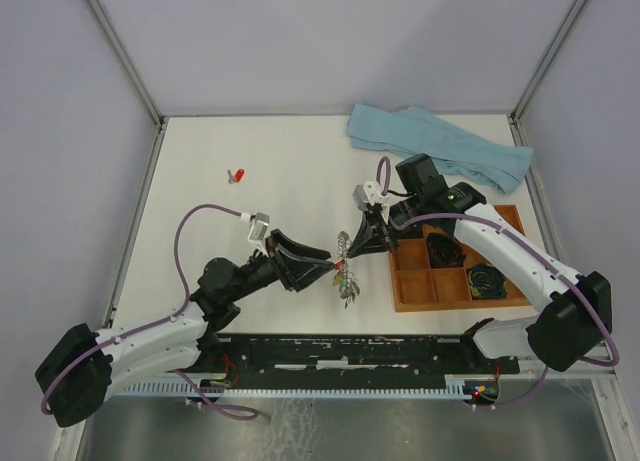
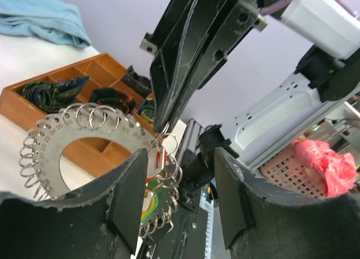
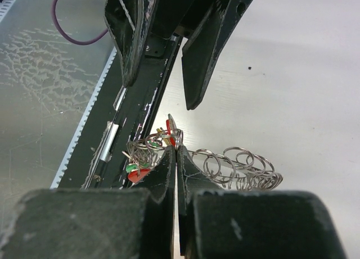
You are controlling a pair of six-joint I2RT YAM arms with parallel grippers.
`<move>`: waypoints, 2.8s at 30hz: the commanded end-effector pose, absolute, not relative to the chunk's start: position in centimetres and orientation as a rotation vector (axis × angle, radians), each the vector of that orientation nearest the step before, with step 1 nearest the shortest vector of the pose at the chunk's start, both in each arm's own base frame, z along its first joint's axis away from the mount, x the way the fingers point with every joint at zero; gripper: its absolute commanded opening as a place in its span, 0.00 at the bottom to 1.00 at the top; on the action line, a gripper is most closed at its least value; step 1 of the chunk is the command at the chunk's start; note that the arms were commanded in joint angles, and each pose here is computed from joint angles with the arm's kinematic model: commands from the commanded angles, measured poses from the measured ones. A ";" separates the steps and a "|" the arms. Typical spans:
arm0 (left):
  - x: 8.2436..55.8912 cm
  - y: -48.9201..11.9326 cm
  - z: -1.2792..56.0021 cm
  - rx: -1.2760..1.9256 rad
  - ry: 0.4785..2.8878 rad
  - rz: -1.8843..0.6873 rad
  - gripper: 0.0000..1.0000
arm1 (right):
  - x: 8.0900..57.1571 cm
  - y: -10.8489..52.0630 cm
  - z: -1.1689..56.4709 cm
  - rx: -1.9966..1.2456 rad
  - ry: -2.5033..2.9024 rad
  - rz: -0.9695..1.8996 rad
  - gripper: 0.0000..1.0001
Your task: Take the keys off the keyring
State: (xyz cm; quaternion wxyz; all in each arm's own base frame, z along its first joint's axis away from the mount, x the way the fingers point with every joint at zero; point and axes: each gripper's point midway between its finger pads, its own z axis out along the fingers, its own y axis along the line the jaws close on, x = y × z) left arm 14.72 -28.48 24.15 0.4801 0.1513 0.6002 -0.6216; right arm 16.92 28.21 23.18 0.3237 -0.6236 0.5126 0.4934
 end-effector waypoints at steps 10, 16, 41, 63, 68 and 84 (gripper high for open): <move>15.4 -28.6 27.8 0.311 1.326 -1.679 0.41 | 16.2 28.5 25.3 -1.626 1.233 1.339 0.01; 15.2 -29.7 27.2 0.356 1.335 -1.741 0.35 | 16.3 28.5 25.3 -1.626 1.233 1.335 0.01; 15.7 -31.1 25.0 0.395 1.456 -1.744 0.26 | 16.3 28.5 25.4 -1.624 1.231 1.334 0.01; 16.1 -31.4 23.9 0.422 1.534 -1.683 0.14 | 16.3 28.5 25.3 -1.624 1.233 1.332 0.01; 16.0 -31.4 23.5 0.448 1.557 -1.662 0.12 | 16.2 28.5 25.5 -1.621 1.228 1.343 0.01; 15.7 -31.7 22.6 0.502 1.588 -1.684 0.03 | 16.8 28.7 25.5 -1.578 1.246 1.357 0.01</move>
